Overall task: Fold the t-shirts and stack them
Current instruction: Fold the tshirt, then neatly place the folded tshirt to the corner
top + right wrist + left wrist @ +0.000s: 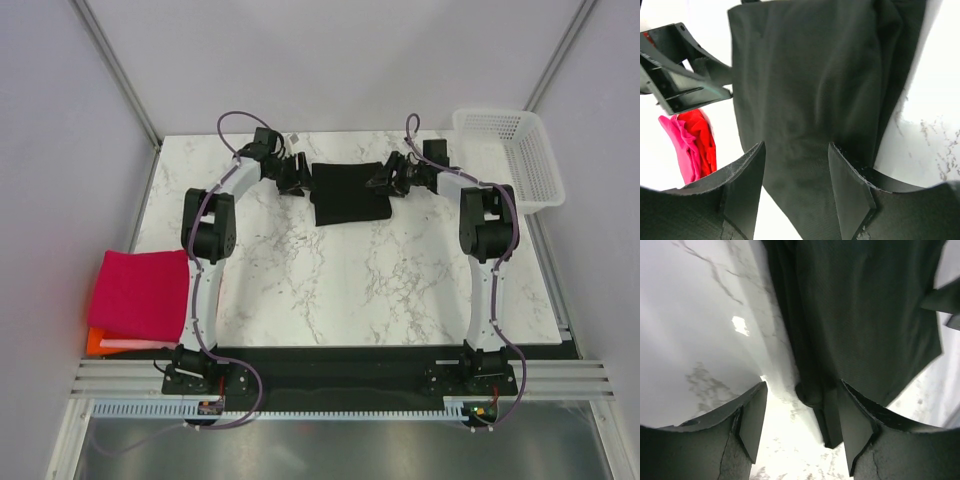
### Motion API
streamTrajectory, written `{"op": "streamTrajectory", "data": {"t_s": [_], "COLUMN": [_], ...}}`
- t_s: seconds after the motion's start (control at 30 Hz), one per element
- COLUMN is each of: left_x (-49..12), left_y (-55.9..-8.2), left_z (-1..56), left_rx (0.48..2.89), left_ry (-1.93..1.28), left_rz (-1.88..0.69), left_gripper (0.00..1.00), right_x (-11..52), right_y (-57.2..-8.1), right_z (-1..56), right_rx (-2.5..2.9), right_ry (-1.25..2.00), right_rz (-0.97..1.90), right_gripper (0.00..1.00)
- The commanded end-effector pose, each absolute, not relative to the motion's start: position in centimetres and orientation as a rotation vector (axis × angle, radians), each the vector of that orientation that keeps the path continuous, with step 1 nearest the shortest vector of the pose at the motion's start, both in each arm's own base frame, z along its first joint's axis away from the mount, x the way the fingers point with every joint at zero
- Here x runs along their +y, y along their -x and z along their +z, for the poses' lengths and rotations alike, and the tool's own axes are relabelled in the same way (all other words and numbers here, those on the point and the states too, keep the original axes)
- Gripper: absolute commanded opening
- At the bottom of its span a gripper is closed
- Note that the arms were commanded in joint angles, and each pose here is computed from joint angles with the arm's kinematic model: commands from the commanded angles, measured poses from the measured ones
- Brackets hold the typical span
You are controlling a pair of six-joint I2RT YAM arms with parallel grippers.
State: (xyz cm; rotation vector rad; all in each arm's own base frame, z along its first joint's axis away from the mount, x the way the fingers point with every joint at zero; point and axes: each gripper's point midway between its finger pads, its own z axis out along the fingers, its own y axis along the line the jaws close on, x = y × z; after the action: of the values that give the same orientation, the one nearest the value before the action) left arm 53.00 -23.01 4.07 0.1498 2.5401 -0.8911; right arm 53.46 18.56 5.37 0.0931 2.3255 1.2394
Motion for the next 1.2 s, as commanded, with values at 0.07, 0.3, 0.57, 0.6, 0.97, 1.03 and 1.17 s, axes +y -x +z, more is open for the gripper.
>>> {"op": "streamTrajectory", "data": {"t_s": [0.07, 0.3, 0.57, 0.6, 0.97, 1.03, 1.17], "left_x": [-26.3, -28.4, -29.2, -29.0, -25.6, -23.8, -20.5], "left_y": [-49.6, -48.5, -50.6, -50.4, -40.8, -38.3, -32.6], "left_z": [2.3, 1.3, 3.2, 3.1, 10.4, 10.6, 10.3], "left_rx": [2.589, 2.569, 2.472, 2.477, 2.559, 2.613, 2.812], "left_ry": [-0.072, -0.052, -0.095, -0.098, -0.244, -0.325, -0.508], "left_rz": [-1.257, -1.464, -1.486, -1.478, -1.626, -1.549, -1.444], "left_gripper": [0.62, 0.6, 0.3, 0.24, 0.02, 0.02, 0.02], "right_x": [19.5, 20.7, 21.2, 21.2, 16.9, 15.6, 14.4], "right_y": [-54.3, -53.7, -52.8, -52.5, -50.5, -50.4, -49.6], "right_z": [5.6, 3.9, 5.0, 5.8, 15.0, 16.4, 17.4], "right_rx": [2.296, 2.333, 2.327, 2.317, 2.194, 2.171, 2.161], "right_ry": [-0.048, -0.042, 0.003, 0.018, 0.154, 0.15, 0.143], "right_rz": [1.247, 1.258, 1.264, 1.267, 1.2, 1.169, 1.134], "right_gripper": [0.61, 0.61, 0.61, 0.61, 0.59, 0.59, 0.59]}}
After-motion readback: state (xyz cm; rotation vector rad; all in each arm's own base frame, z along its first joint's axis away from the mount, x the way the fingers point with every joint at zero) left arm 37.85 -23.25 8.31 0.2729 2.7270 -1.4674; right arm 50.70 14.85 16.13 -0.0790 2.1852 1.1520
